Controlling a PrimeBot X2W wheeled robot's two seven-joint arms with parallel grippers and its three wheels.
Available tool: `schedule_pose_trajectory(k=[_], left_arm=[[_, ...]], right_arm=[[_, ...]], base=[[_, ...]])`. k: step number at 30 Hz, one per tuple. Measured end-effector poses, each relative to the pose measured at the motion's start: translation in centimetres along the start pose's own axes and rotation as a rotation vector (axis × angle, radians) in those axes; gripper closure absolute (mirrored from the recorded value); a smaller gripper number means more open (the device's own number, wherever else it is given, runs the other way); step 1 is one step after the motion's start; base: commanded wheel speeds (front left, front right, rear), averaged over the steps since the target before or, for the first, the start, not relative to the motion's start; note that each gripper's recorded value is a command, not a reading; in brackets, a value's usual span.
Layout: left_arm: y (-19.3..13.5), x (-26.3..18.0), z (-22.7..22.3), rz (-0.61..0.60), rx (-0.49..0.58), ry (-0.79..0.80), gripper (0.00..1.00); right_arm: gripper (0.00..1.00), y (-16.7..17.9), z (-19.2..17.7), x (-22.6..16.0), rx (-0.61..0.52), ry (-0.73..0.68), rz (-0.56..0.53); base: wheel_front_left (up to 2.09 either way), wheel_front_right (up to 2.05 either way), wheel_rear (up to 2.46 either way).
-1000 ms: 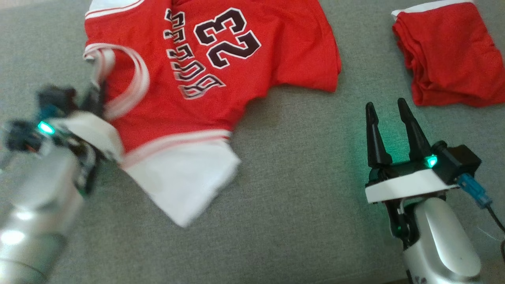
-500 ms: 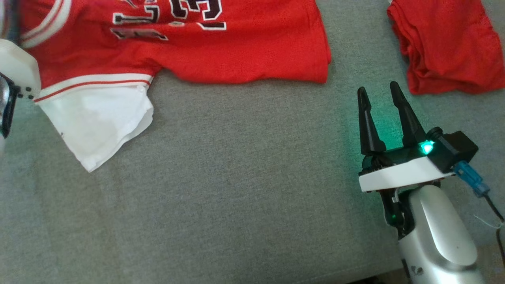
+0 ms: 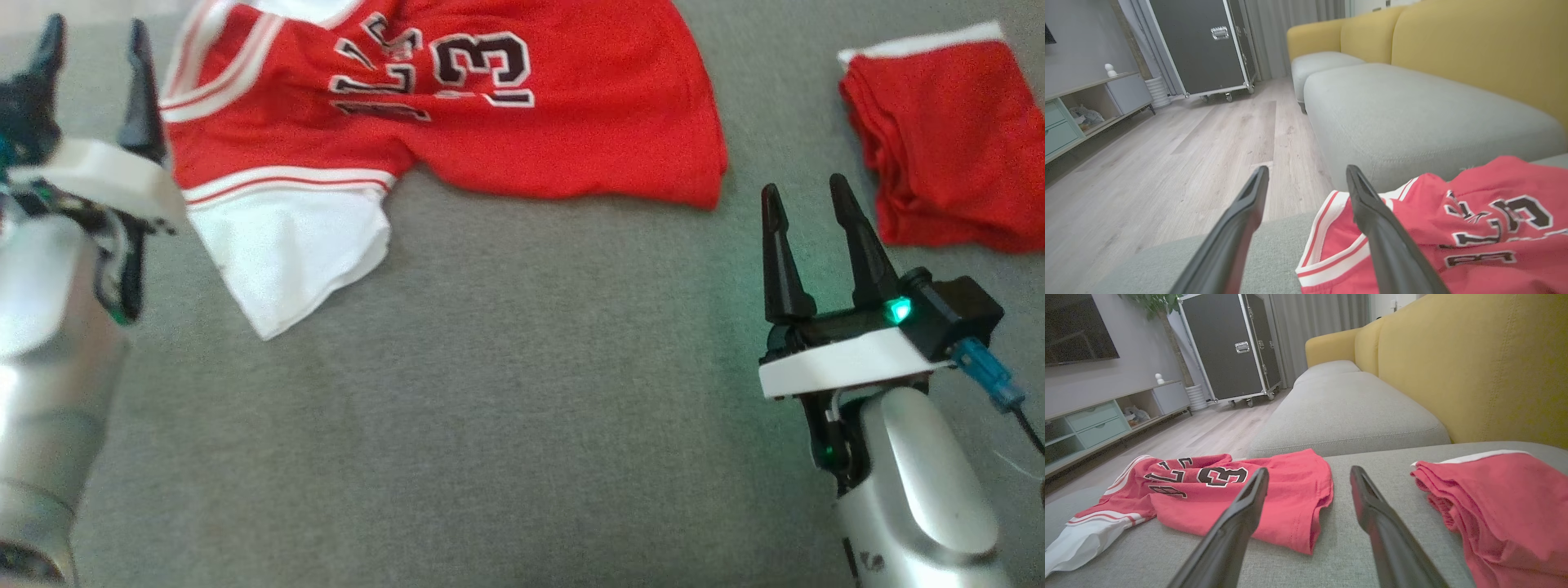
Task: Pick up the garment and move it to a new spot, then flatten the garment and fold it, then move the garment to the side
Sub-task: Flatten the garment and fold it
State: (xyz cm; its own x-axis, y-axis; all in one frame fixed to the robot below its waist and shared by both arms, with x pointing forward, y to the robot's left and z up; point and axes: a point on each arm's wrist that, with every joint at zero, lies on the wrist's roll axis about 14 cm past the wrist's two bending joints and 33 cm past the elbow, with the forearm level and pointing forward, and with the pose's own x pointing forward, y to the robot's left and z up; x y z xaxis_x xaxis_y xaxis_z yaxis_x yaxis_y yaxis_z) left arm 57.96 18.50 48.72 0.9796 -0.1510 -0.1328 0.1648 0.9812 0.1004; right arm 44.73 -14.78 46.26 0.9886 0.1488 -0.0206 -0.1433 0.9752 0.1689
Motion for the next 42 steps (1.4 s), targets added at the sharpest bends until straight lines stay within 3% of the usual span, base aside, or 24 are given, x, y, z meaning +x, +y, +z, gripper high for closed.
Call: schedule_pose_trajectory(k=[5,11,17,24,29,42], left_arm=[[-0.7,-4.4,1.9,0.03,-0.093,-0.101,0.0],[-2.0,-11.4,-0.8,0.082,-0.171,-0.09,0.0],[-3.2,-15.6,-2.2,0.139,-0.276,-0.087,0.0],[-5.6,-15.6,-3.9,0.073,-0.292,-0.044,0.0],[-7.3,-14.6,-6.9,0.018,-0.287,0.091,0.0],[-7.5,-11.7,-13.9,0.03,-0.285,0.417,0.0]], right_arm=[[0.0,1.4,0.9,-0.6,-0.005,-0.019,0.032],[0.0,2.7,1.2,-2.3,-0.001,-0.019,0.058],[0.0,3.6,1.8,-3.4,-0.004,-0.032,0.078],[0.0,3.3,1.4,-3.5,-0.003,-0.022,0.071],[0.0,2.9,0.8,-3.5,-0.001,-0.004,0.059],[0.0,0.7,-0.6,-3.1,0.015,0.031,0.0]], base=[[0.0,0.0,0.0],[0.0,0.0,0.0],[0.0,0.0,0.0],[0.0,0.0,0.0],[0.0,0.0,0.0],[0.0,0.0,0.0]])
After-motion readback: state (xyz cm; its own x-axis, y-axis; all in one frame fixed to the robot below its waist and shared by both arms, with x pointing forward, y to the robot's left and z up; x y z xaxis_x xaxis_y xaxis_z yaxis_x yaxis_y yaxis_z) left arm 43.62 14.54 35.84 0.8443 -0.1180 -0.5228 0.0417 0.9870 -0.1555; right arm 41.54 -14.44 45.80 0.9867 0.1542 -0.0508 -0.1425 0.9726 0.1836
